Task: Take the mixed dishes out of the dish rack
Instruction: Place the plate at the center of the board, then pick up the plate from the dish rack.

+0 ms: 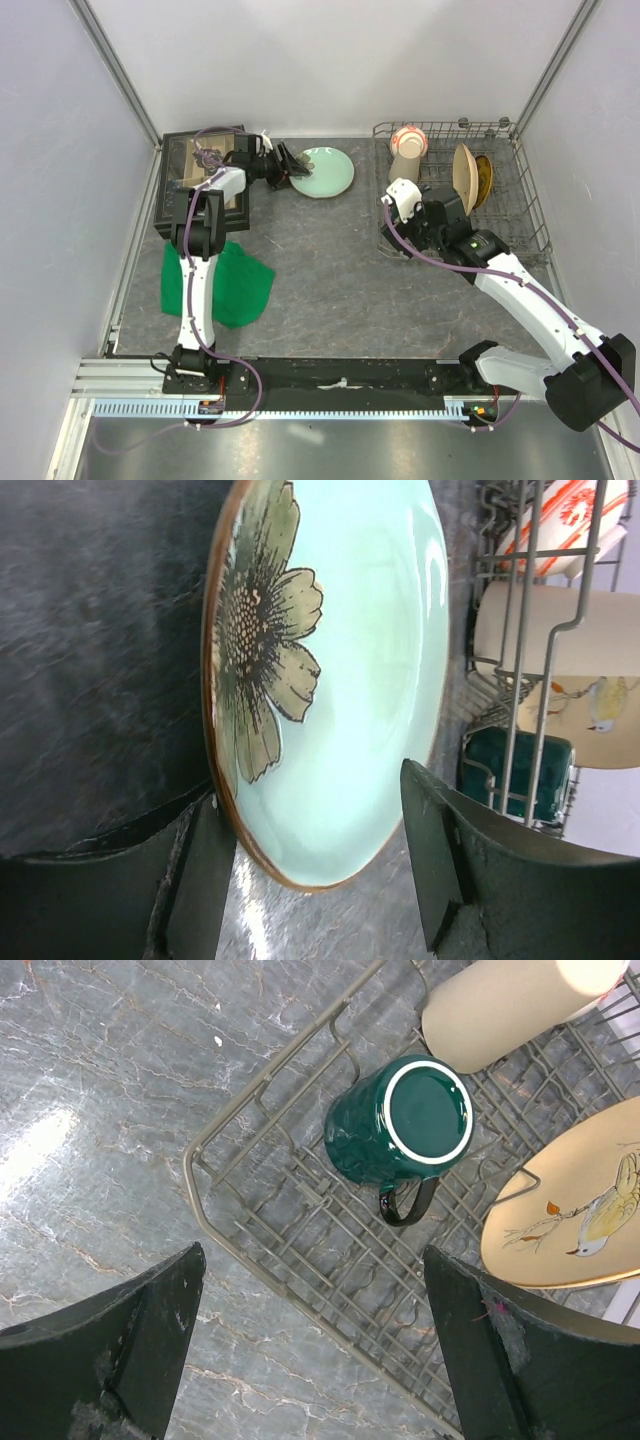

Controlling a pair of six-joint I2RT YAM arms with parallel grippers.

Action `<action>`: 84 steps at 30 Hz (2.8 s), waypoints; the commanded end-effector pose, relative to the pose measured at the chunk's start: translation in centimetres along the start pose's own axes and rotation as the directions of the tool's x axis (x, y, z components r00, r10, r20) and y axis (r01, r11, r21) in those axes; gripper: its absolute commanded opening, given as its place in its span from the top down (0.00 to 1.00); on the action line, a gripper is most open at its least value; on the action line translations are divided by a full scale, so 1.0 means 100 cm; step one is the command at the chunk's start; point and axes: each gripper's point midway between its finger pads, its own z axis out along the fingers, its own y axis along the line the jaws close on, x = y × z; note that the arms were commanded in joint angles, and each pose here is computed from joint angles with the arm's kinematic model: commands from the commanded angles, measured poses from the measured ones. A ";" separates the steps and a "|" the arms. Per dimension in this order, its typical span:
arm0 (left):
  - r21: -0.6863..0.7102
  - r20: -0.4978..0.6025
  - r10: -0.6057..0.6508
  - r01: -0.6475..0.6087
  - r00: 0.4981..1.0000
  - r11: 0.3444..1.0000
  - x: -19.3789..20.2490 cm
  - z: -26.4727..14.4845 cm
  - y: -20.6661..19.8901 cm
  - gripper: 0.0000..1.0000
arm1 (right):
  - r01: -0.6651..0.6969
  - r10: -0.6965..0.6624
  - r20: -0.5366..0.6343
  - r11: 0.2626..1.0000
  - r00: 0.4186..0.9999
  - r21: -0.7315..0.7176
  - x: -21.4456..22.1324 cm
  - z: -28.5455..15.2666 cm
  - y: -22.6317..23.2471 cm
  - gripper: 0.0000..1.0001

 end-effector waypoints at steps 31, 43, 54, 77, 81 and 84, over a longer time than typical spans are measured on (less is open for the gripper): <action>-0.039 0.031 0.426 -0.424 0.904 0.905 0.000 -0.142 -0.113 0.22 | -0.280 0.347 0.046 0.664 0.937 0.693 -0.009 0.004 -0.181 0.02; -0.011 0.021 0.480 -0.480 0.877 0.877 0.017 -0.156 -0.119 0.19 | -0.333 0.437 0.022 0.651 0.899 0.682 0.017 0.033 -0.205 0.02; 0.019 0.016 0.487 -0.487 0.873 0.873 0.023 -0.155 -0.120 0.19 | -0.401 0.519 -0.004 0.665 0.855 0.631 0.047 0.064 -0.217 0.03; 0.015 0.061 0.593 -0.595 0.803 0.804 0.029 -0.179 -0.136 0.19 | -0.497 0.583 -0.011 0.702 0.812 0.510 0.062 0.105 -0.225 0.31; -0.008 0.075 0.645 -0.646 0.761 0.763 0.031 -0.197 -0.145 0.19 | -0.490 0.577 -0.014 0.707 0.817 0.509 0.062 0.103 -0.225 0.39; -0.023 0.082 0.668 -0.669 0.740 0.743 0.035 -0.215 -0.153 0.19 | -0.485 0.573 -0.021 0.712 0.820 0.508 0.064 0.102 -0.224 0.45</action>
